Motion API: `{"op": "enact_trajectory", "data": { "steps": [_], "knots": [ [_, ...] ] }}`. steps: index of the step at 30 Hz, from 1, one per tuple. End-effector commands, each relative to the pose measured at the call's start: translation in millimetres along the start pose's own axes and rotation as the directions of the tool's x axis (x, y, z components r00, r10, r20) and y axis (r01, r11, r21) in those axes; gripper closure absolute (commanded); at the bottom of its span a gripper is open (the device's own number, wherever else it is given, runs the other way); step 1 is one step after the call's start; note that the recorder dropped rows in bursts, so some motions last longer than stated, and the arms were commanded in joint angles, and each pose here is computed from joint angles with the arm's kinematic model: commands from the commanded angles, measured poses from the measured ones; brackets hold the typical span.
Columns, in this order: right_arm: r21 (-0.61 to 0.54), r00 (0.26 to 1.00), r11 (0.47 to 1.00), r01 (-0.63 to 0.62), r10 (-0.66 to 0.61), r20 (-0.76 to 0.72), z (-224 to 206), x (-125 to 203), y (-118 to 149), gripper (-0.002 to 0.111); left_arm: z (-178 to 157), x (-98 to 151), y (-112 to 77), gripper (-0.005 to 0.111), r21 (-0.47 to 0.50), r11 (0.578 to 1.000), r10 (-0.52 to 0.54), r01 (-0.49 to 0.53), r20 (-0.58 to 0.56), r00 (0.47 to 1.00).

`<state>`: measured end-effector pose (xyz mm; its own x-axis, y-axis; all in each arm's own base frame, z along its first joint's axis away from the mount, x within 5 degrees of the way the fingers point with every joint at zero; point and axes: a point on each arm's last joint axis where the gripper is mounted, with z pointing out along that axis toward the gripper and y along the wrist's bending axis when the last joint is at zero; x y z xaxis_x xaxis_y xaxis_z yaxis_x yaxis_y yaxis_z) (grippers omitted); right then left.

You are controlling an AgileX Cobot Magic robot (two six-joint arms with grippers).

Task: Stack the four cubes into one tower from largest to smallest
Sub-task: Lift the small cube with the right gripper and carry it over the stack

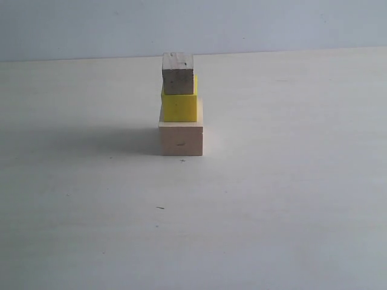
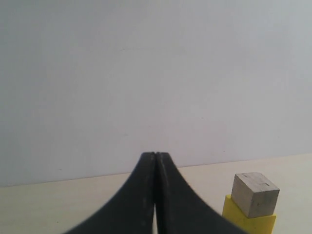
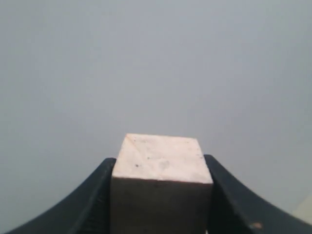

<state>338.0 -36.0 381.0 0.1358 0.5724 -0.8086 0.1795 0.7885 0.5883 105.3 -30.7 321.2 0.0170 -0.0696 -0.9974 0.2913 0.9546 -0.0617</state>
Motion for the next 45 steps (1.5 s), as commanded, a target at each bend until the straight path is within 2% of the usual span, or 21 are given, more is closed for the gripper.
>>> {"op": "enact_trajectory", "data": {
  "steps": [1,4,6,9,10,11,13,14,17,20,21,23,28,32,38,45],
  "knots": [
    [-0.183,0.926,0.908,0.378,-0.373,0.063,-4.1,-4.4,29.7,0.108,-1.0,1.0,-0.5,0.107,0.004,1.0,-0.01,0.01,0.001,1.0],
    [-0.299,0.769,0.714,0.633,-0.625,0.136,-10.4,5.9,49.4,0.108,-1.0,1.0,-0.5,0.107,0.004,1.0,-0.01,0.01,0.001,1.0],
    [-0.369,0.728,0.645,0.669,-0.669,0.15,-15.2,14.9,60.1,0.108,-1.0,1.0,-0.5,0.107,0.004,1.0,-0.01,0.01,0.001,1.0],
    [-0.496,0.731,0.592,0.636,-0.667,0.141,-23.8,30.1,76.4,0.108,-1.0,1.0,-0.5,0.107,0.004,1.0,-0.01,0.01,0.001,1.0],
    [-0.558,0.729,0.553,0.619,-0.668,0.147,-26.7,36.5,81.8,0.108,-1.0,1.0,-0.5,0.107,0.004,1.0,-0.01,0.01,0.001,1.0],
    [-0.628,0.714,0.484,0.61,-0.679,0.17,-29.6,43.7,86.0,0.108,-1.0,1.0,-0.5,0.107,0.004,1.0,-0.01,0.01,0.001,1.0],
    [-0.754,0.728,0.387,0.53,-0.664,0.171,-33.4,59.7,91.5,0.108,-1.0,1.0,-0.5,0.107,0.004,1.0,-0.01,0.01,0.001,1.0],
    [-0.786,0.732,0.364,0.499,-0.663,0.158,-32.0,67.5,91.1,0.108,-1.0,1.0,-0.5,0.107,0.004,1.0,-0.01,0.01,0.001,1.0],
    [-0.843,0.755,0.366,0.395,-0.652,0.07,-24.3,88.0,86.3,0.108,-1.0,1.0,-0.5,0.107,0.004,1.0,-0.01,0.01,0.001,1.0],
    [-0.893,0.744,0.274,0.356,-0.662,0.093,-23.1,103.9,84.6,0.108,-1.0,1.0,-0.5,0.107,0.004,1.0,-0.01,0.01,0.001,1.0],
    [-0.914,0.742,0.212,0.346,-0.659,0.128,-24.0,110.1,84.6,0.108,-1.0,1.0,-0.5,0.107,0.004,1.0,-0.01,0.01,0.001,1.0],
    [-0.933,0.746,0.144,0.329,-0.646,0.163,-24.3,117.9,83.9,0.108,-1.0,1.0,-0.3,0.107,0.003,1.0,-0.01,0.01,0.001,1.0],
    [-0.958,0.751,0.115,0.263,-0.648,0.128,-18.1,137.9,76.2,0.108,-1.0,1.0,-0.3,0.107,0.003,1.0,-0.01,0.01,0.001,1.0],
    [-0.979,0.766,0.027,0.202,-0.627,0.141,-18.7,153.8,71.1,0.108,-1.0,0.9,-1.0,0.107,0.01,1.0,-0.008,0.008,0.002,1.0],
    [-0.987,0.821,0.047,0.152,-0.563,0.1,-9.2,170.2,64.2,0.108,-1.0,0.9,-1.0,0.107,0.01,1.0,0.021,-0.021,0.002,1.0],
    [-0.995,0.785,0.024,0.097,-0.616,0.062,13.0,193.2,58.6,0.108,-0.7,1.2,-0.6,0.107,0.006,0.999,0.04,-0.04,0.0,0.999]
  ]
}}
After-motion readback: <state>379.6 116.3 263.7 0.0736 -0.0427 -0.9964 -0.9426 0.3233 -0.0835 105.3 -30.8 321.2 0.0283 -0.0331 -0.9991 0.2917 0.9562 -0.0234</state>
